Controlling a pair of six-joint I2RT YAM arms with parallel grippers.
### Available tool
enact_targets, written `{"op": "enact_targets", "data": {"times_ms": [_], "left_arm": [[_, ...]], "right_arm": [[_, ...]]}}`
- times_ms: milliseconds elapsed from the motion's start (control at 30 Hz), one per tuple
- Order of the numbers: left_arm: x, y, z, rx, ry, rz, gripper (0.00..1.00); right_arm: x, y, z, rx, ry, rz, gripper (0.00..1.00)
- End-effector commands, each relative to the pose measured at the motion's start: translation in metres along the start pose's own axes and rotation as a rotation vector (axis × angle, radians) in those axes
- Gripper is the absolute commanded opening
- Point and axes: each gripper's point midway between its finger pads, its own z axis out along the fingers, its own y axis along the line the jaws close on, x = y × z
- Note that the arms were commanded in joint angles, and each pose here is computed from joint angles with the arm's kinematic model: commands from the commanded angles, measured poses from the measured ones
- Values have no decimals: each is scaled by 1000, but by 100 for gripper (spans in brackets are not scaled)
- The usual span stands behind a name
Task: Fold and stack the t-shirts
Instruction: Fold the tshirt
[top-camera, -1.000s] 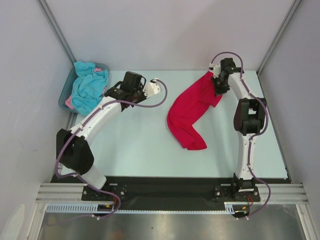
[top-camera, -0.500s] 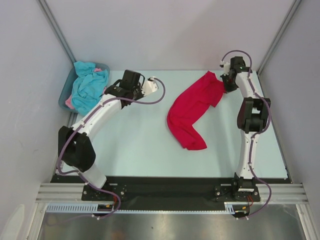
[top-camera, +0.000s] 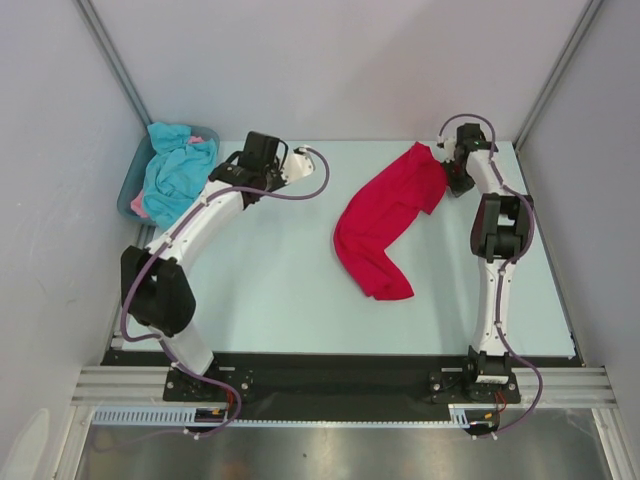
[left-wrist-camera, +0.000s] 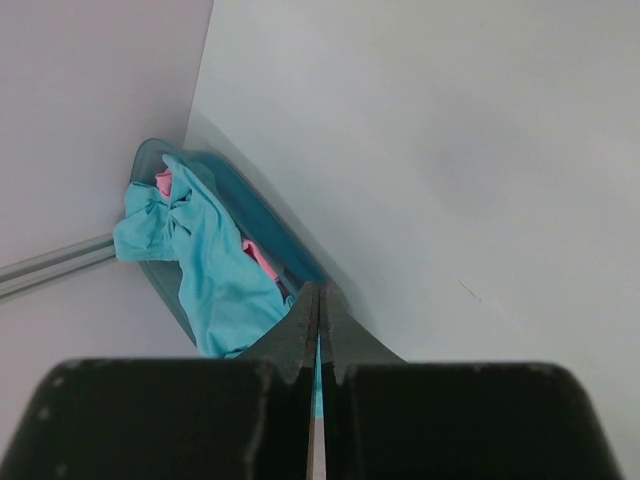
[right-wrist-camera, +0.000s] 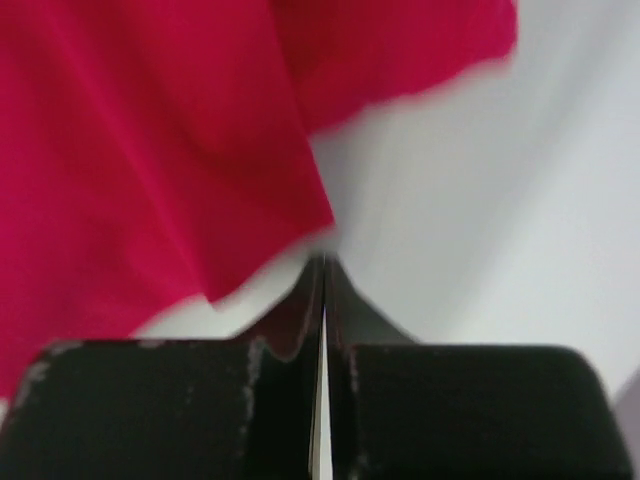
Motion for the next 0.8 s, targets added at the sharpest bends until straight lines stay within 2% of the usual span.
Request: {"op": "enact_targets", "data": {"times_ms": [0, 133, 400, 767], "left_arm": [[-4, 26, -9, -68, -12, -7, 0], [3, 31, -13, -83, -3, -21, 0], [16, 39, -23, -107, 11, -36, 0], [29, 33, -29, -107, 33, -45, 0]], "right_arm": [[-17, 7, 2, 29, -26, -62, 0], [-15, 13, 14, 37, -10, -86, 0], [-37, 58, 30, 48, -38, -267, 0], [-82, 122, 40, 95, -166, -538, 0]]}}
